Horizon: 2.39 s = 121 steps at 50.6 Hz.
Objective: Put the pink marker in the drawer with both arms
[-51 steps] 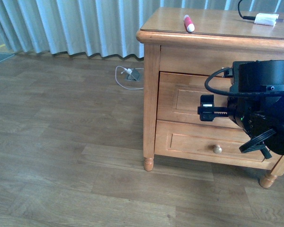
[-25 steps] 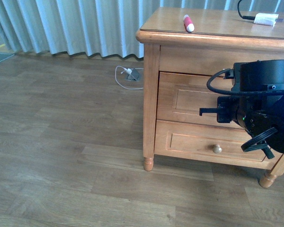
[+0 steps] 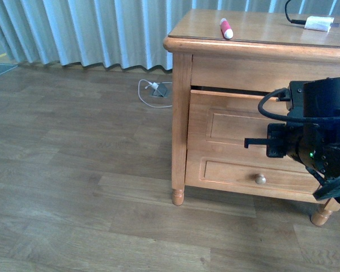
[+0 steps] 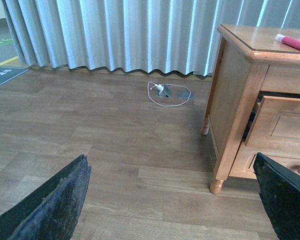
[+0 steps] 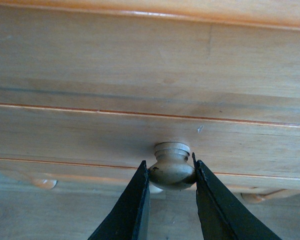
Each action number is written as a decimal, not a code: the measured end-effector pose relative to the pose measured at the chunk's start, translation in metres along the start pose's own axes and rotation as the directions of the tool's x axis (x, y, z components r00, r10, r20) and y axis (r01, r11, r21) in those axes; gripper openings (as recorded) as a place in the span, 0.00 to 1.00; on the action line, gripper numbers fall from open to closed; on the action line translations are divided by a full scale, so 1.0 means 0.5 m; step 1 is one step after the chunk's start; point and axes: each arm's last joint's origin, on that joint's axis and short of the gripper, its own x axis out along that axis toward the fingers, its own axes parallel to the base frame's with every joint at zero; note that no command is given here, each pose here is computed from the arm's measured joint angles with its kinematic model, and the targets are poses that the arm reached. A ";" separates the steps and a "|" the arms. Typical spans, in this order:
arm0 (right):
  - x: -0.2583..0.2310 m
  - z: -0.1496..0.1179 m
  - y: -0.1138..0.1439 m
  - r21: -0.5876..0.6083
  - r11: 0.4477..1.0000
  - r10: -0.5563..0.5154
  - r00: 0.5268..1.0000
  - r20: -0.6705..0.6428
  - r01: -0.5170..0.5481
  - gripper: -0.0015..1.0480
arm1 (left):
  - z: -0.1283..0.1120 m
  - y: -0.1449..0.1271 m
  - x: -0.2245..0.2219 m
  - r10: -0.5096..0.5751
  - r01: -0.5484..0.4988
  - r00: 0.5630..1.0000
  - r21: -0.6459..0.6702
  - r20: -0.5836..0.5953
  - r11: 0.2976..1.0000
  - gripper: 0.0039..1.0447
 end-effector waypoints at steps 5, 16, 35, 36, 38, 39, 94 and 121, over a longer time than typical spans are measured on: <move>-0.028 -0.014 -0.007 0.009 1.000 0.020 1.000 -0.013 -0.020 0.20 | 0.000 0.000 0.000 0.000 0.000 1.000 0.000 0.000 1.000 0.95; -0.126 -0.055 -0.032 0.020 0.996 0.086 0.993 -0.086 -0.085 0.20 | 0.000 0.000 0.000 0.000 0.000 1.000 0.000 0.000 1.000 0.95; -0.245 -0.114 -0.062 0.029 0.986 0.167 0.976 -0.141 -0.165 0.20 | 0.000 0.000 0.000 0.000 0.000 1.000 0.000 0.000 1.000 0.95; -0.247 -0.115 -0.062 0.030 0.986 0.169 0.975 -0.142 -0.166 0.20 | 0.000 0.000 0.000 0.000 0.000 1.000 0.000 0.000 1.000 0.95; -0.254 -0.116 -0.065 0.035 0.985 0.174 0.975 -0.139 -0.171 0.21 | 0.000 0.000 0.000 0.000 0.000 1.000 0.000 0.000 1.000 0.95; -0.256 -0.116 -0.067 0.040 0.984 0.176 0.975 -0.138 -0.172 0.24 | 0.000 0.000 0.000 0.000 0.000 1.000 0.000 0.000 1.000 0.95; -0.647 0.040 -0.175 0.090 0.944 0.309 0.946 0.098 -0.318 0.92 | 0.000 0.000 0.000 0.000 0.000 1.000 0.000 0.000 1.000 0.95; -0.647 0.039 -0.174 0.086 0.944 0.309 0.946 0.097 -0.317 0.92 | 0.016 -0.015 0.026 0.142 -0.143 0.990 -0.057 -0.013 0.988 0.95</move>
